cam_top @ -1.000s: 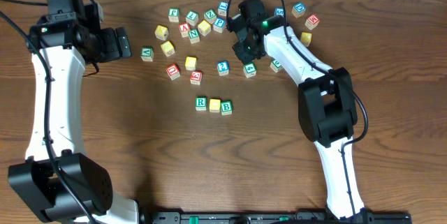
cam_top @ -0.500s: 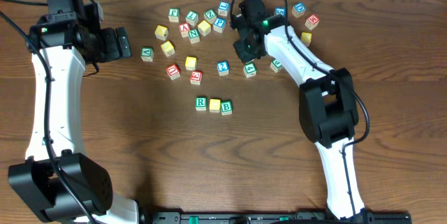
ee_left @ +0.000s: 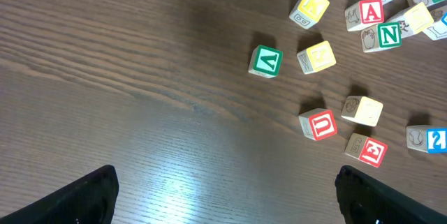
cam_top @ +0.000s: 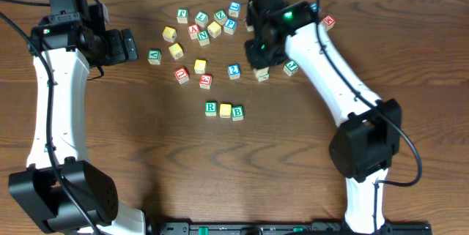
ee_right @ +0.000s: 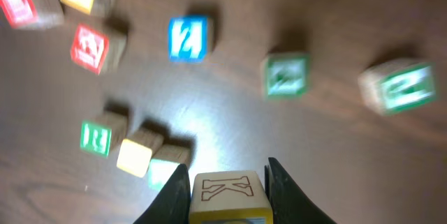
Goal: Spell out ROBOT
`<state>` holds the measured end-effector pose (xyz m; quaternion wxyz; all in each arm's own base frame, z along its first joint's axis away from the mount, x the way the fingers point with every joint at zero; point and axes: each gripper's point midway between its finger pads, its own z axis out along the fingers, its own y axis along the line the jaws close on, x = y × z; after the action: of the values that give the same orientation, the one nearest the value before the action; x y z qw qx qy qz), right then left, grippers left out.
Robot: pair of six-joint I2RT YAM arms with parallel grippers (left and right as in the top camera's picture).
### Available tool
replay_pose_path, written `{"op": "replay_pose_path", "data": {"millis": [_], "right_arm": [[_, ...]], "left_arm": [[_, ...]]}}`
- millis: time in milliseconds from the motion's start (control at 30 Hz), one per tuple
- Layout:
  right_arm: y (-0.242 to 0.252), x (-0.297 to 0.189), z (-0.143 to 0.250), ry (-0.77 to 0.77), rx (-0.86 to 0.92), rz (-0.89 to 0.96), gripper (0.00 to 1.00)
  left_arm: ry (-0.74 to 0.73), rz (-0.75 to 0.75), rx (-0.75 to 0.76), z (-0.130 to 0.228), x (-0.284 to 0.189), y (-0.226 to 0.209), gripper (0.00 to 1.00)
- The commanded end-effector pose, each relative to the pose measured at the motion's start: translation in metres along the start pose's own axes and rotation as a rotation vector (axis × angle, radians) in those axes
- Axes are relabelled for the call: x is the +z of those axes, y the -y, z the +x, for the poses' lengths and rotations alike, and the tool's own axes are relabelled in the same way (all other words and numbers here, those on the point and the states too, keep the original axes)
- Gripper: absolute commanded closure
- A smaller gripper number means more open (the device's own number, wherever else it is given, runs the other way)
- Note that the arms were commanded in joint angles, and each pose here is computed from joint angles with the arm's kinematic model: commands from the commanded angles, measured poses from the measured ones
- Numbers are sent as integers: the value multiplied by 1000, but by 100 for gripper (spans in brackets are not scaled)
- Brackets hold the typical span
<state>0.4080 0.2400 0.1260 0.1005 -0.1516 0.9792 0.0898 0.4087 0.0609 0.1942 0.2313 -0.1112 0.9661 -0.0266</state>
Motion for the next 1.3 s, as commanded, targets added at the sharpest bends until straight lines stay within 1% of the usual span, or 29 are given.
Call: {"op": "replay_pose_path", "data": {"millis": [0,133,400,667,767,867,933,1033,1100,1267], "right_arm": [[-20,33,37,-121,52,5,92],[-13,59,56,-141,140,98,92],[-7,90,69,-130,186,113,91],[-6,106,76,-121,203,109,89],[-7,109,78,-118,201,107,84],[-7,109,78,-118,201,107,74],[-7,109,78,-118,201,107,69],[-7,109,78,-118,201,107,66],[-9,109,78,-123,201,97,61],[-10,107,75,-117,203,90,55]], "left_arm": [[33,10,4,-8,-11,2,2],[33,10,4,-7,-11,2,2],[33,10,4,-8,-11,2,2],[33,10,4,-8,-11,2,2],[33,10,4,-8,-11,2,2],[33,10,4,-8,-11,2,2],[33,10,4,-8,-11,2,3],[33,10,4,-8,-11,2,3],[33,10,4,-8,-11,2,2],[33,10,4,-8,-11,2,2]]}}
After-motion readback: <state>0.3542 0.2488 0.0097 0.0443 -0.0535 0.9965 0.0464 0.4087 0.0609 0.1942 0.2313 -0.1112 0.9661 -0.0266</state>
